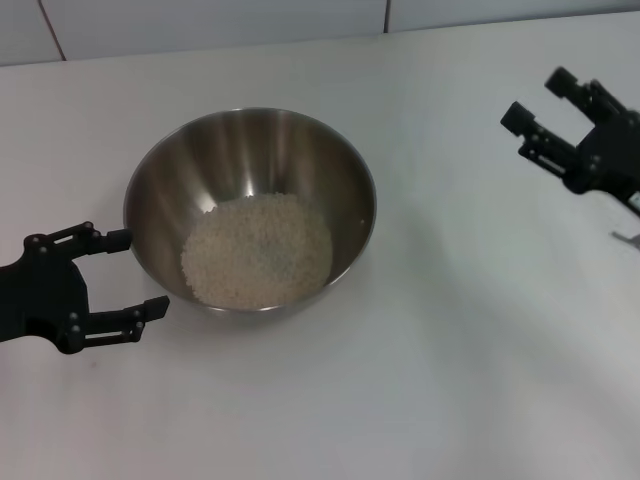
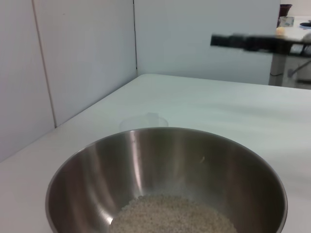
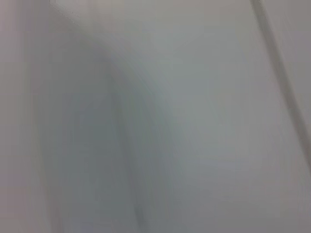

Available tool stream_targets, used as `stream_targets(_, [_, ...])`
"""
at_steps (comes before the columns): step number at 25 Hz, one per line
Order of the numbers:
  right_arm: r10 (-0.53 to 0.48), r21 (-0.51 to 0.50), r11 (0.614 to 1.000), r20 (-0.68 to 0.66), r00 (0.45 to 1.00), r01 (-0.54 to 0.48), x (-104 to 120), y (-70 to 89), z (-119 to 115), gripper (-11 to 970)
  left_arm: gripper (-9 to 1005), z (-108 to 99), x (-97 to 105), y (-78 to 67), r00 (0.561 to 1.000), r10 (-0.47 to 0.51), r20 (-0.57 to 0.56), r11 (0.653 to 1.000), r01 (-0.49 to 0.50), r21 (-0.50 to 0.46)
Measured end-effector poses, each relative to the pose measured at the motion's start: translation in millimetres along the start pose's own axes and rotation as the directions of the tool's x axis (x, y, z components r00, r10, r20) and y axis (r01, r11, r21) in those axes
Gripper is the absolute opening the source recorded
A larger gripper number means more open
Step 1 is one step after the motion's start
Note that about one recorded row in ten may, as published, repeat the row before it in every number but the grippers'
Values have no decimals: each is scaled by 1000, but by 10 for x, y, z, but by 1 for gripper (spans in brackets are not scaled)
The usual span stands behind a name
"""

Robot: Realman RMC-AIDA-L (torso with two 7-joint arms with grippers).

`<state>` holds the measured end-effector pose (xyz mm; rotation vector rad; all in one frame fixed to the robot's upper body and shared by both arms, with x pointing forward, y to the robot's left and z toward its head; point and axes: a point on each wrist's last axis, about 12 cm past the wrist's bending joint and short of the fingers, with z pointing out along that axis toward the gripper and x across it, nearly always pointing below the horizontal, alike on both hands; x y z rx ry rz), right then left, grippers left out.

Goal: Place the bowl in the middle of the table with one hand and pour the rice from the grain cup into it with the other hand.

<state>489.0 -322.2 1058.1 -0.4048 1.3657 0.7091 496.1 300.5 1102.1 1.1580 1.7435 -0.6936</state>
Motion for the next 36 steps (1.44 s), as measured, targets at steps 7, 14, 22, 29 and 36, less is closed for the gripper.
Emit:
stream_targets(7, [-117, -355, 935, -274, 954, 13, -398, -235, 423, 831, 868, 7, -12, 9, 1000, 3, 1, 1000, -3, 1])
stream_targets(14, [-312, -469, 881, -477, 821, 63, -776, -248, 878, 830, 868, 18, -44, 32, 1000, 8, 3, 1000, -8, 3])
stream_targets(22, [-407, -526, 847, -546, 732, 78, -799, -141, 1149, 828, 868, 39, -29, 30, 1000, 6, -17, 1000, -6, 9])
stream_targets(29, [-428, -534, 841, -562, 707, 84, -750, -80, 1187, 829, 868, 37, -27, 29, 1000, 5, -17, 1000, -5, 9])
stream_targets(36, [-422, -530, 844, -567, 707, 80, -732, -80, 1183, 829, 868, 34, -42, 30, 1000, 11, -17, 1000, -11, 11])
